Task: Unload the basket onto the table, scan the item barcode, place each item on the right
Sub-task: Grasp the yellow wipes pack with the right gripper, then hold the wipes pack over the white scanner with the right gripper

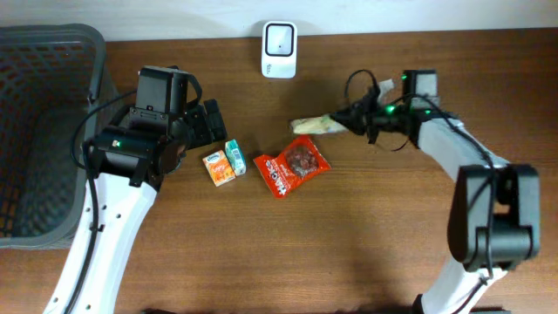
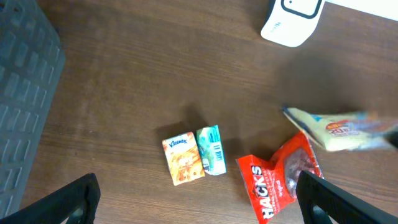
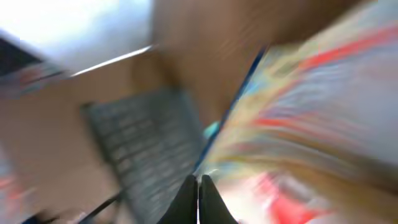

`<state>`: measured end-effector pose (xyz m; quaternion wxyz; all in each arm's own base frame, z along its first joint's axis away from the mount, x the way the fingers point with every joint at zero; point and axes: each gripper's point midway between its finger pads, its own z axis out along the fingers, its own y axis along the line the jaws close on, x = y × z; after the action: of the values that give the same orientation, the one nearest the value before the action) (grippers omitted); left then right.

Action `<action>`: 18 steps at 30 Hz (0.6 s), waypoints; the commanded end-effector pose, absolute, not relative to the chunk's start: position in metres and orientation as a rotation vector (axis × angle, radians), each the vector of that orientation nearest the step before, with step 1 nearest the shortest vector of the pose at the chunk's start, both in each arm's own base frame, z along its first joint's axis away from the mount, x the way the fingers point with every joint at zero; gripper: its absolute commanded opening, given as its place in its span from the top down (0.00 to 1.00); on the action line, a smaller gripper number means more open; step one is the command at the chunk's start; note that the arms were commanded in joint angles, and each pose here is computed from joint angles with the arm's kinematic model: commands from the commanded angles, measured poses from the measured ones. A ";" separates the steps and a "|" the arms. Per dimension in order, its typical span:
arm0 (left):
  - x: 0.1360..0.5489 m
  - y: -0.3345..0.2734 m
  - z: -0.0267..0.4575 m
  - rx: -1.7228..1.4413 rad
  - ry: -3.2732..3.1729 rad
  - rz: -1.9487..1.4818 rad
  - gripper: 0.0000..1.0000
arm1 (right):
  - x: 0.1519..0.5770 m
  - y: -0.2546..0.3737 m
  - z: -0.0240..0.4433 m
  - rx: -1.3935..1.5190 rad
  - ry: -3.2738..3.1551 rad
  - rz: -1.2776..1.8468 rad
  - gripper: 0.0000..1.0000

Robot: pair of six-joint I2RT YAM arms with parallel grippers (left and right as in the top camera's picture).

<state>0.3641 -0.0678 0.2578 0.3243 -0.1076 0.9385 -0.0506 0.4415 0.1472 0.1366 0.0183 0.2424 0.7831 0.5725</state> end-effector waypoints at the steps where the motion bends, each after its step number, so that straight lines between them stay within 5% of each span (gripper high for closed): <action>1: 0.364 -0.066 0.260 -0.280 2.453 -0.127 0.01 | 0.413 0.165 0.205 0.758 2.414 2.192 0.96; 6: 0.364 -0.066 0.260 -0.280 2.453 -0.127 0.01 | 0.433 0.164 0.235 0.234 2.219 2.027 0.93; 10: 0.364 -0.066 0.260 -0.280 2.453 -0.127 0.01 | 0.455 0.160 0.297 -0.038 2.003 1.825 0.21; 12: 0.364 -0.066 0.260 -0.280 2.453 -0.127 0.01 | 0.483 0.148 0.296 0.025 1.938 1.620 0.02; 15: 0.364 -0.066 0.260 -0.280 2.454 -0.127 0.01 | 0.509 0.110 0.227 0.228 2.141 1.139 0.01; 18: 0.364 -0.066 0.260 -0.280 2.453 -0.127 0.01 | 0.483 0.051 0.197 0.006 2.478 0.354 0.01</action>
<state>0.3634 -0.0676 0.2574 0.3229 -0.1075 0.9390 -0.0501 0.4708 0.0922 0.1757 0.2266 0.1292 0.9041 0.3383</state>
